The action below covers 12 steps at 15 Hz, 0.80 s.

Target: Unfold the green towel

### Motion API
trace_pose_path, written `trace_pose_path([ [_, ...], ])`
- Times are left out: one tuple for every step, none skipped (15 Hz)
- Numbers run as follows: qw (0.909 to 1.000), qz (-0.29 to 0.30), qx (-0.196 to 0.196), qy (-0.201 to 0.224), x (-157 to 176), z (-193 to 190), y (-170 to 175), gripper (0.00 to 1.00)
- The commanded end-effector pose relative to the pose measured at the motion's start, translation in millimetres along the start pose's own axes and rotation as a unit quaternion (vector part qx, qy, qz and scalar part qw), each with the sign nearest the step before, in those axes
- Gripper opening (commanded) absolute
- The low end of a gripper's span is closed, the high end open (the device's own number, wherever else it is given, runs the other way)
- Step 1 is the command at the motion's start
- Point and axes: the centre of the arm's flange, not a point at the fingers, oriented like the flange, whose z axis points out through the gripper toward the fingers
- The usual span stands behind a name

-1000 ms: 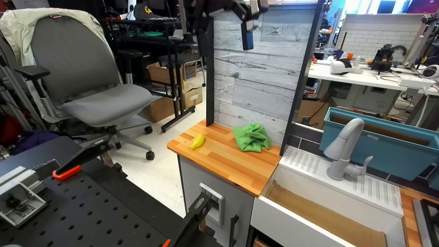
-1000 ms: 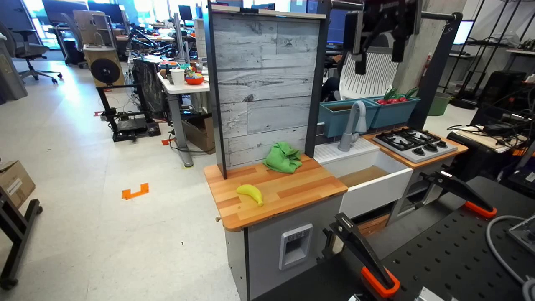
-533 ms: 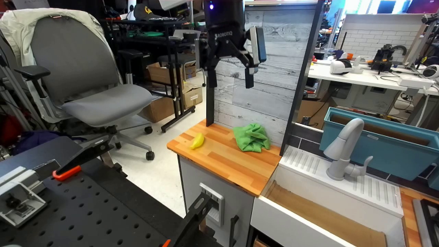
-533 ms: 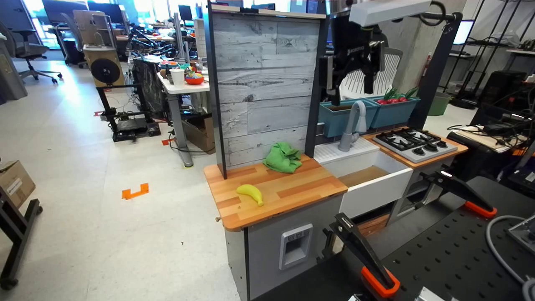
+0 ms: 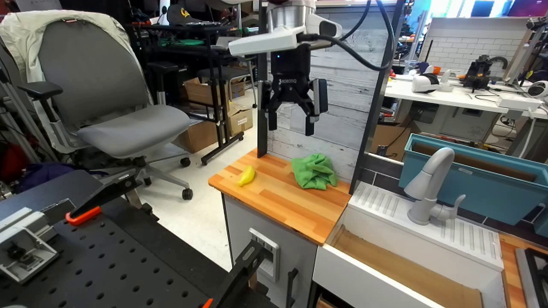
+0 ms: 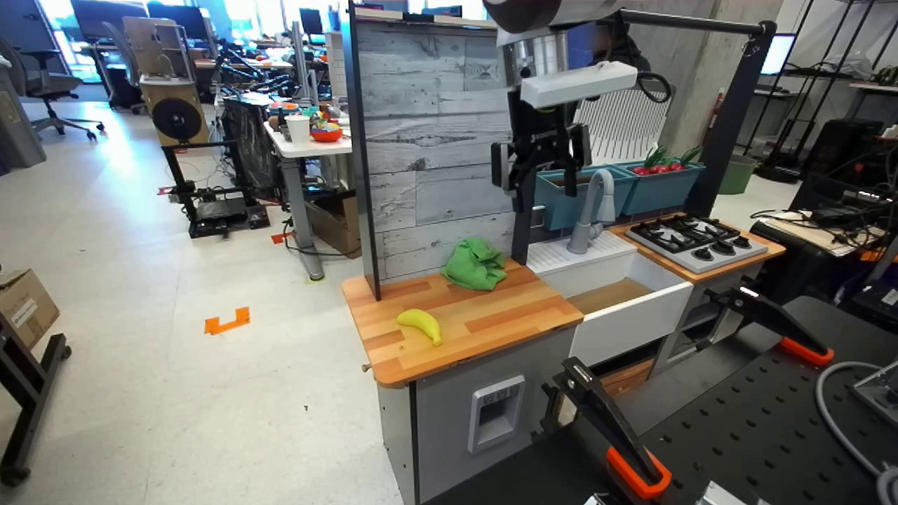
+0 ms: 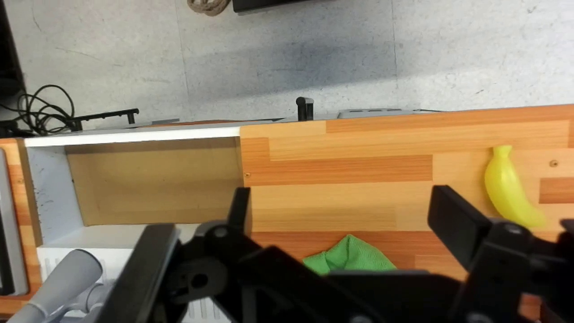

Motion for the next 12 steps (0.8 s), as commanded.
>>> trace_pose_path([
  [0.9997,0.016,0.014,-0.014,49,22,-6,1.00],
  [0.9995,0.025,0.018,-0.010,56,30,-6,1.00],
  [0.9993,0.030,0.022,-0.007,63,37,-7,1.00],
  [0.9989,0.037,0.026,-0.002,69,43,-7,1.00],
  [0.9986,0.043,0.029,0.002,75,49,-8,1.00],
  [0.9984,0.048,0.031,0.006,80,56,-9,1.00],
  [0.9983,0.050,0.030,0.006,85,61,-10,1.00],
  [0.9981,0.054,0.029,0.008,91,68,-11,1.00],
  [0.9979,0.058,0.029,0.009,97,73,-13,1.00],
  [0.9976,0.062,0.028,0.010,103,78,-14,1.00],
  [0.9975,0.065,0.027,0.009,108,83,-15,1.00],
  [0.9972,0.070,0.027,0.009,114,87,-16,1.00],
])
